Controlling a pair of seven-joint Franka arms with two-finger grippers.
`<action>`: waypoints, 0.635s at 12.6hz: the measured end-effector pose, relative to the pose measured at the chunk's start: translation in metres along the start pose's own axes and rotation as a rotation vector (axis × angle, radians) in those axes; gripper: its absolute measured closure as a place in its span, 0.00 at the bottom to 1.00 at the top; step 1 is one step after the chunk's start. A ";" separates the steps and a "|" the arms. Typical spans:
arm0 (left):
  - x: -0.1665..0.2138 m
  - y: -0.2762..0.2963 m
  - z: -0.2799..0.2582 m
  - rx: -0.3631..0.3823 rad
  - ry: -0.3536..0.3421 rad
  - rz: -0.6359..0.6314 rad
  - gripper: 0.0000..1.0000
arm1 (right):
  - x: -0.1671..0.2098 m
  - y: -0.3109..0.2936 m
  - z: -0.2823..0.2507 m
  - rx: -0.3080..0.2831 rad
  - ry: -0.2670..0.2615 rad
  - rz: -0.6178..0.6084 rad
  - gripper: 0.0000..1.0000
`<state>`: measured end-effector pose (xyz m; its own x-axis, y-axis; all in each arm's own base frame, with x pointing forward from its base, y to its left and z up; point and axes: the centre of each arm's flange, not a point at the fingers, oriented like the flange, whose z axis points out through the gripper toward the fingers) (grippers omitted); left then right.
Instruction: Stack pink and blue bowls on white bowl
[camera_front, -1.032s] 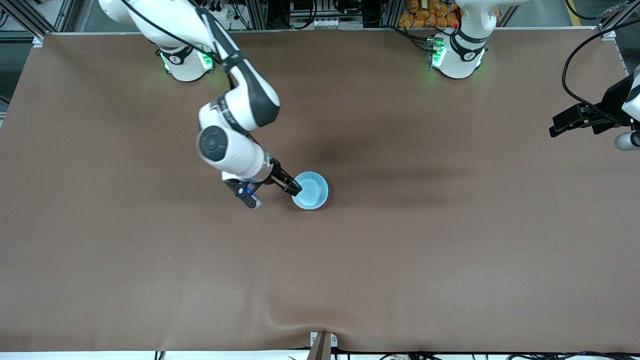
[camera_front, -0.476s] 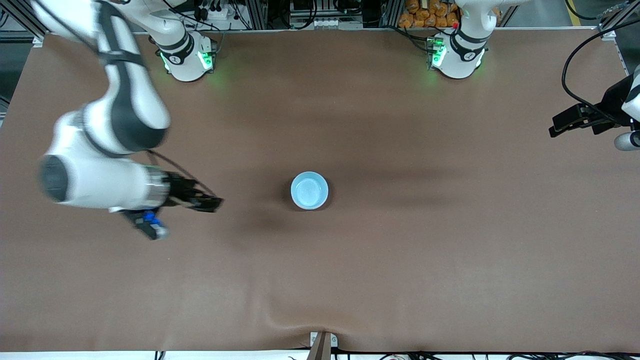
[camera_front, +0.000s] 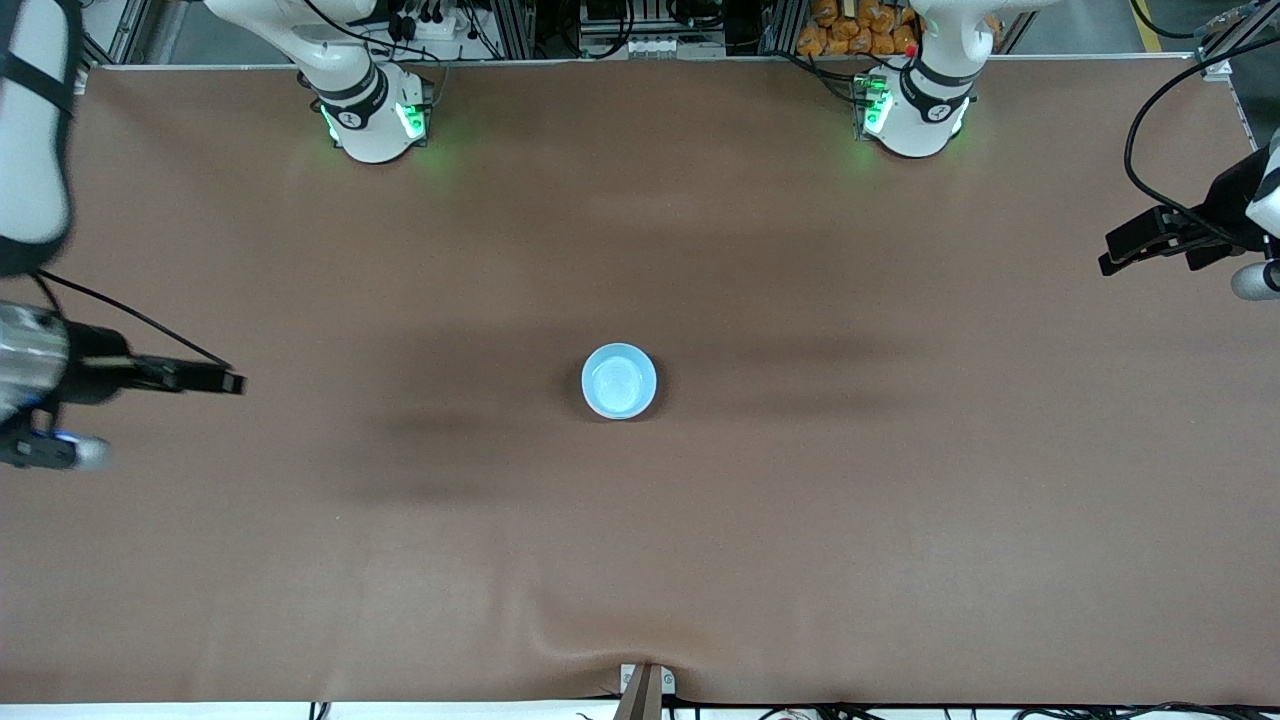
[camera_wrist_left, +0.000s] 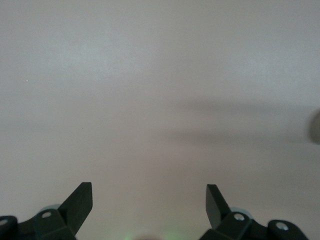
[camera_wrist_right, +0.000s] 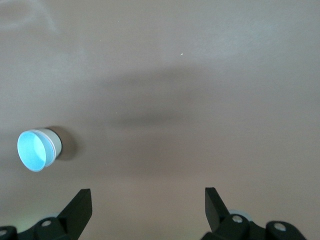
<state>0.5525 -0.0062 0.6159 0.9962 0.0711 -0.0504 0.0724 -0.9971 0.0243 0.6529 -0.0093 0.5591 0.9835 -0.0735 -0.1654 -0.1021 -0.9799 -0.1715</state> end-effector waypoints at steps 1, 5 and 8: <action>0.000 0.000 0.000 0.000 0.000 0.000 0.00 | -0.021 0.000 -0.027 -0.051 0.010 -0.003 0.00; 0.000 0.001 -0.001 0.000 0.001 0.002 0.00 | -0.104 0.001 -0.064 -0.092 0.089 0.026 0.00; 0.000 0.001 -0.001 0.000 0.002 0.002 0.00 | -0.136 -0.002 -0.037 -0.137 0.101 0.005 0.00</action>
<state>0.5531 -0.0071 0.6169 0.9964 0.0693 -0.0479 0.0705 -0.9972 0.0246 0.5251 -0.0044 0.6175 0.9937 -0.0896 -0.0666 -0.0921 -0.9951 -0.0360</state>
